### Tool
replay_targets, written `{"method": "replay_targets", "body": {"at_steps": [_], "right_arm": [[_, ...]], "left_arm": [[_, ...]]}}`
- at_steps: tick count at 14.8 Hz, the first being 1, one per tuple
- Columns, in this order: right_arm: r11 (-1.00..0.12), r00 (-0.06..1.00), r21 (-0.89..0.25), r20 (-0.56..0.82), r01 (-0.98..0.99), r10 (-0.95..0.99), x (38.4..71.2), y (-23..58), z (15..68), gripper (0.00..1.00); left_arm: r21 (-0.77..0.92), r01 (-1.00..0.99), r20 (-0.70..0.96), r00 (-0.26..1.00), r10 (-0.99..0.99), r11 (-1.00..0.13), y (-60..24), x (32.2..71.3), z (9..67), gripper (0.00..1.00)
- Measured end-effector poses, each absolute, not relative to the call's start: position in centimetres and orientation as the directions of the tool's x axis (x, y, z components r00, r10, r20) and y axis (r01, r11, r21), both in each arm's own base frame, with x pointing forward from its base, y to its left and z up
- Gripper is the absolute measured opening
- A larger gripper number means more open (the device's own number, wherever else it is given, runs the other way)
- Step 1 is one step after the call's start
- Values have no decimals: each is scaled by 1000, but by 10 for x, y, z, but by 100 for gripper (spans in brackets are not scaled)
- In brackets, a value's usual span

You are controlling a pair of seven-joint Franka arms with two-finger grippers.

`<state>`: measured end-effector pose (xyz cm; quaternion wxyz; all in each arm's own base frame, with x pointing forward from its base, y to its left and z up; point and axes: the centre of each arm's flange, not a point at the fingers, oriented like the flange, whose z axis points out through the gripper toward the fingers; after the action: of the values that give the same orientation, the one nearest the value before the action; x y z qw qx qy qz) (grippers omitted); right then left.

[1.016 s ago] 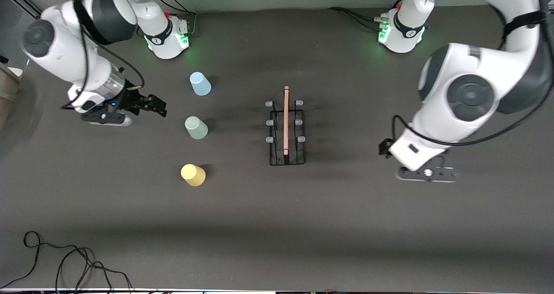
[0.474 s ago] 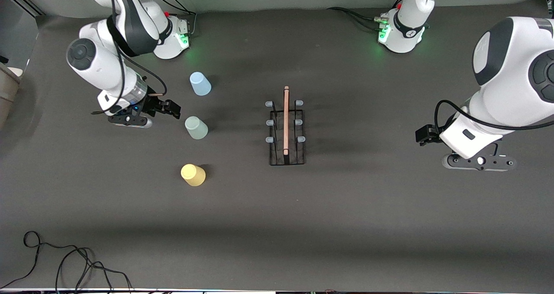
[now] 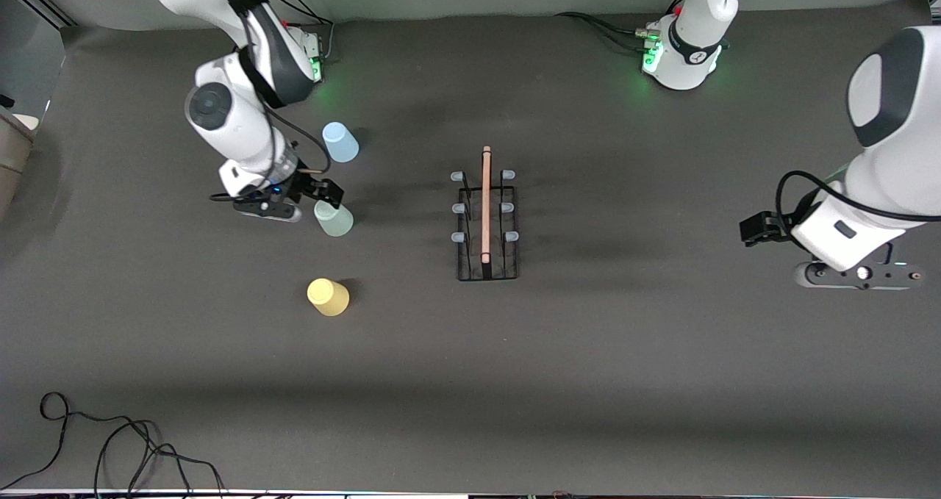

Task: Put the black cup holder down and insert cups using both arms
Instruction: 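Grasp the pale green cup with the right gripper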

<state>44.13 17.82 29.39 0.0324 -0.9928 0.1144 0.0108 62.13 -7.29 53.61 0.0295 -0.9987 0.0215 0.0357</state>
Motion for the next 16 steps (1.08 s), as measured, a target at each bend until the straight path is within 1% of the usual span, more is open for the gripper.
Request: {"method": "replay_targets", "body": {"at_steps": [2, 5, 8, 10, 13, 15, 16], "right_arm": [[-971, 972, -48, -43, -234, -232, 441, 176, 280, 100], [-967, 967, -39, -48, -252, -250, 442, 173, 268, 100], [-964, 964, -30, -49, -263, -261, 441, 171, 250, 100], [-964, 963, -23, -51, -265, -263, 440, 170, 239, 100], [-963, 963, -20, -44, -267, -266, 440, 169, 226, 100], [-963, 963, -15, -46, -268, -267, 440, 168, 217, 97], [-963, 962, -13, -46, -268, -267, 439, 168, 214, 92]], "left_arm": [[-57, -43, -66, 997, -39, -997, -72, 622, 536, 100], [-54, -33, -11, 999, -32, -998, -66, 626, 536, 100], [-48, -15, 59, 998, -18, -999, -52, 618, 525, 100], [-49, -14, 52, 998, -16, -999, -49, 607, 520, 100], [-46, -29, 62, 998, -32, -999, -59, 606, 528, 100], [-44, -50, 63, 997, -53, -998, -74, 605, 539, 100], [-44, -57, 63, 996, -60, -997, -78, 605, 543, 100]]}}
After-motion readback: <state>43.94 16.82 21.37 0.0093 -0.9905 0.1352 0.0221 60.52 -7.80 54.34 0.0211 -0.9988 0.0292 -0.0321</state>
